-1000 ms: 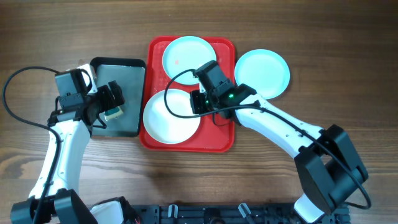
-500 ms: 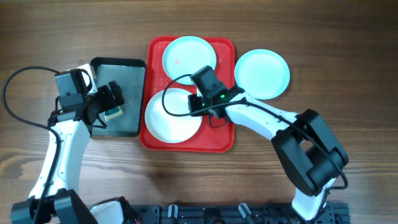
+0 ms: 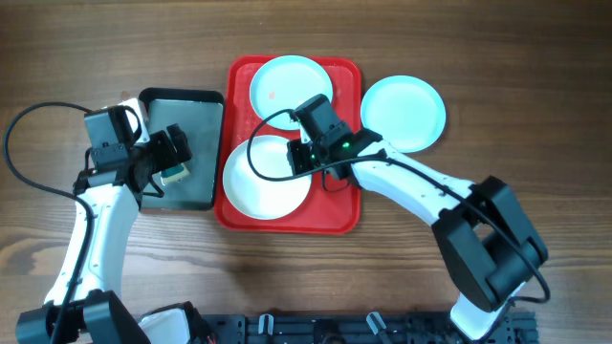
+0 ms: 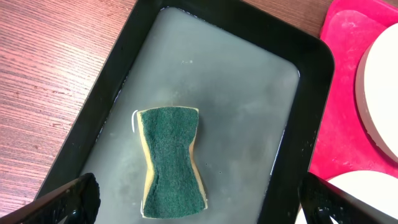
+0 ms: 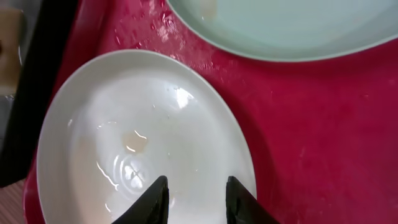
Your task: Clean dirty plates on tray and stack at the side
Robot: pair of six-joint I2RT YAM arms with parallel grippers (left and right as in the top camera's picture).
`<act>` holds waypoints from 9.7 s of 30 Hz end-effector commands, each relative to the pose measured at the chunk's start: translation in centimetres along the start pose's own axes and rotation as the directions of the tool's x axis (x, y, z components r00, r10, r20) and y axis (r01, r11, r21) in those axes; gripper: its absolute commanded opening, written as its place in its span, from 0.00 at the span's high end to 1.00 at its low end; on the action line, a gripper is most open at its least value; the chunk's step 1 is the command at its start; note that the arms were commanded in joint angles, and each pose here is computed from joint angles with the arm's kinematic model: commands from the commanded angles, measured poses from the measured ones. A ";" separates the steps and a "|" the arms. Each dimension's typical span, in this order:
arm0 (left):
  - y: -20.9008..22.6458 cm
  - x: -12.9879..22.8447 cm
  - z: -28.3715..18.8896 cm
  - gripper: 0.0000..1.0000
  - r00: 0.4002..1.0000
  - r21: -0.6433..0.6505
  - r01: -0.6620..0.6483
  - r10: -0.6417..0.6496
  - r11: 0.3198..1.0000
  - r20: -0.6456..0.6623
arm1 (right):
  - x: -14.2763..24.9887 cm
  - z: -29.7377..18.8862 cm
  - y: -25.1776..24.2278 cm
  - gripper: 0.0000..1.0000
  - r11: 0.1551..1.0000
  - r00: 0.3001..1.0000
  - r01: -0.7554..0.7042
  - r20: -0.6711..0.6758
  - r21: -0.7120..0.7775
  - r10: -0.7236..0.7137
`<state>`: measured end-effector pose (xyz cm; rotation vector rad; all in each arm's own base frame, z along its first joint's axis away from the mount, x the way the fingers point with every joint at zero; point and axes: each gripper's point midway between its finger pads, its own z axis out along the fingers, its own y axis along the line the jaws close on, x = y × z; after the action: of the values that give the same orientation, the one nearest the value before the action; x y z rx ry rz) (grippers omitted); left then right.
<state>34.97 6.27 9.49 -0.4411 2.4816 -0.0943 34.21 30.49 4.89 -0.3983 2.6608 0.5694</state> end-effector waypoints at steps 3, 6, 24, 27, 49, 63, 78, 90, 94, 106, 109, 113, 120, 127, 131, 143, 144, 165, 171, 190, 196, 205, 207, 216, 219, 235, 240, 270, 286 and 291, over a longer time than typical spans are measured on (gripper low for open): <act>-0.1 -0.4 -0.2 0.00 1.000 0.009 -0.004 0.004 1.000 0.012 | 0.2 -0.4 -0.9 0.69 0.998 1.000 0.025 0.009 0.051 -0.026; -0.1 -0.4 -0.2 0.00 1.000 0.009 -0.004 0.004 1.000 0.012 | 1.1 0.6 -1.4 0.69 0.998 1.000 0.022 -0.021 0.064 -0.021; -0.1 -0.4 -0.2 0.00 1.000 0.009 -0.004 0.004 1.000 0.012 | -0.3 1.8 -1.7 0.69 0.995 0.998 0.053 0.030 0.079 -0.055; -0.1 -0.4 -0.2 0.00 1.000 0.009 -0.004 0.004 1.000 0.012 | -0.5 1.7 -1.6 0.69 0.996 0.998 0.053 0.035 0.078 -0.056; -0.1 -0.4 -0.2 0.00 1.000 0.009 -0.004 0.004 1.000 0.012 | 4.3 1.7 -1.9 0.79 0.998 0.988 -0.030 -0.153 0.060 0.039; -0.1 -0.4 -0.2 0.00 1.000 0.009 -0.004 0.004 1.000 0.012 | 5.2 1.8 -3.0 0.85 0.991 0.981 -0.073 -0.170 0.116 0.092; -0.1 -0.4 -0.2 0.00 1.000 0.009 -0.004 0.004 1.000 0.012 | 4.6 2.4 -2.1 0.96 0.993 0.983 -0.098 -0.148 0.071 0.108; -0.1 -0.4 -0.2 0.00 1.000 0.009 -0.004 0.004 1.000 0.012 | 4.4 2.4 -1.1 0.96 0.995 0.983 -0.102 -0.153 0.017 0.103; -0.1 -0.4 -0.2 0.00 1.000 0.009 -0.004 0.004 1.000 0.012 | 4.6 2.4 -1.2 0.96 0.995 0.983 -0.096 -0.158 0.019 0.098; -0.1 -0.4 -0.2 0.00 1.000 0.009 -0.004 0.004 1.000 0.012 | 2.6 0.3 -1.8 0.96 0.991 0.989 -0.090 -0.104 0.099 0.101; -0.1 -0.4 -0.2 0.00 1.000 0.009 -0.004 0.004 1.000 0.012 | 1.7 -0.7 -1.6 0.96 0.992 0.994 -0.069 -0.082 0.109 0.078; -0.1 -0.4 -0.2 0.00 1.000 0.009 -0.004 0.004 1.000 0.012 | 1.0 -1.7 -1.5 0.96 0.991 0.996 -0.055 -0.062 0.121 0.063; -0.1 -0.4 -0.2 0.00 1.000 0.009 -0.004 0.004 1.000 0.012 | -2.5 -4.0 -1.1 0.96 0.985 1.000 0.000 -0.003 0.171 0.000; 0.1 -2.5 -0.3 0.00 0.995 -0.013 -0.010 0.011 1.000 0.099 | -6.2 -6.4 0.9 0.96 0.990 0.997 0.000 0.072 0.142 -0.011; 0.1 -2.4 -0.3 0.00 0.995 -0.013 -0.010 0.011 1.000 0.095 | -8.0 -7.2 1.5 0.96 0.990 0.992 -0.002 0.128 0.138 -0.016; -0.7 -2.6 -1.1 0.00 0.994 0.029 -0.015 0.012 0.999 0.109 | -11.0 -7.6 2.7 0.96 0.996 0.967 -0.006 0.255 0.090 -0.017; -0.8 -2.8 -1.5 0.00 0.993 0.037 -0.017 0.013 0.999 0.117 | -11.1 -7.7 2.8 0.96 0.996 0.966 -0.007 0.258 0.088 -0.016; -3.8 -8.0 -18.9 0.00 0.804 0.110 -0.115 0.027 0.987 0.593 | -13.2 -2.9 7.7 0.96 0.996 0.935 0.022 0.355 -0.090 0.012; -3.7 -7.4 -18.3 0.00 0.826 0.109 -0.107 0.027 0.988 0.564 | -12.7 0.3 10.9 0.96 0.993 0.910 0.063 0.414 -0.098 -0.017; -2.9 -6.2 -12.5 0.00 0.914 0.097 -0.071 0.026 0.993 0.404 | -17.1 -4.0 15.8 0.96 0.763 0.466 0.441 0.606 0.472 -0.644; -2.6 -5.5 -10.1 0.00 0.941 0.089 -0.057 0.023 0.994 0.336 | -18.7 -6.2 16.9 0.95 0.649 0.303 0.472 0.581 0.597 -0.755; -2.0 -4.3 -6.8 0.00 0.972 0.078 -0.037 0.018 0.996 0.234 | -19.4 -7.5 17.5 0.96 0.626 0.241 0.453 0.590 0.634 -0.771; -2.0 -4.0 -6.3 0.00 0.976 0.076 -0.035 0.017 0.997 0.219 | -19.5 -7.6 17.5 0.96 0.623 0.235 0.452 0.588 0.639 -0.774; -1.8 -3.6 -5.4 0.00 0.981 0.073 -0.030 0.015 0.997 0.192 | -19.5 -7.6 17.5 0.96 0.652 0.252 0.442 0.612 0.616 -0.749; -1.8 -3.6 -5.4 0.00 0.981 0.072 -0.030 0.015 0.997 0.192 | -19.3 -7.1 17.1 0.96 0.691 0.296 0.436 0.633 0.576 -0.715; -1.9 -4.2 -5.6 0.00 0.976 0.075 -0.034 0.017 0.997 0.215 | -15.5 -1.1 13.7 0.96 0.877 0.656 0.399 0.586 0.266 -0.476; -2.0 -4.6 -5.7 0.00 0.972 0.077 -0.037 0.018 0.996 0.233 | -15.1 -0.4 12.3 0.96 0.933 0.744 0.320 0.567 0.161 -0.353; -2.0 -4.9 -5.7 0.00 0.970 0.078 -0.039 0.019 0.996 0.243 | -12.6 -12.0 -13.1 0.96 0.960 0.944 -0.277 0.202 0.048 0.262; -2.0 -4.9 -5.7 0.00 0.970 0.079 -0.039 0.018 0.996 0.243 | -5.5 -16.7 -29.7 0.96 0.775 0.810 -0.586 0.193 0.235 0.554; -2.0 -4.9 -5.7 0.00 0.970 0.078 -0.039 0.019 0.996 0.243 | -3.7 -14.8 -30.8 0.96 0.766 0.811 -0.586 0.195 0.265 0.552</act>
<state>35.76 5.86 17.06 -0.3636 2.2378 -0.1126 44.13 -2.29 9.62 0.5775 2.6838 0.3333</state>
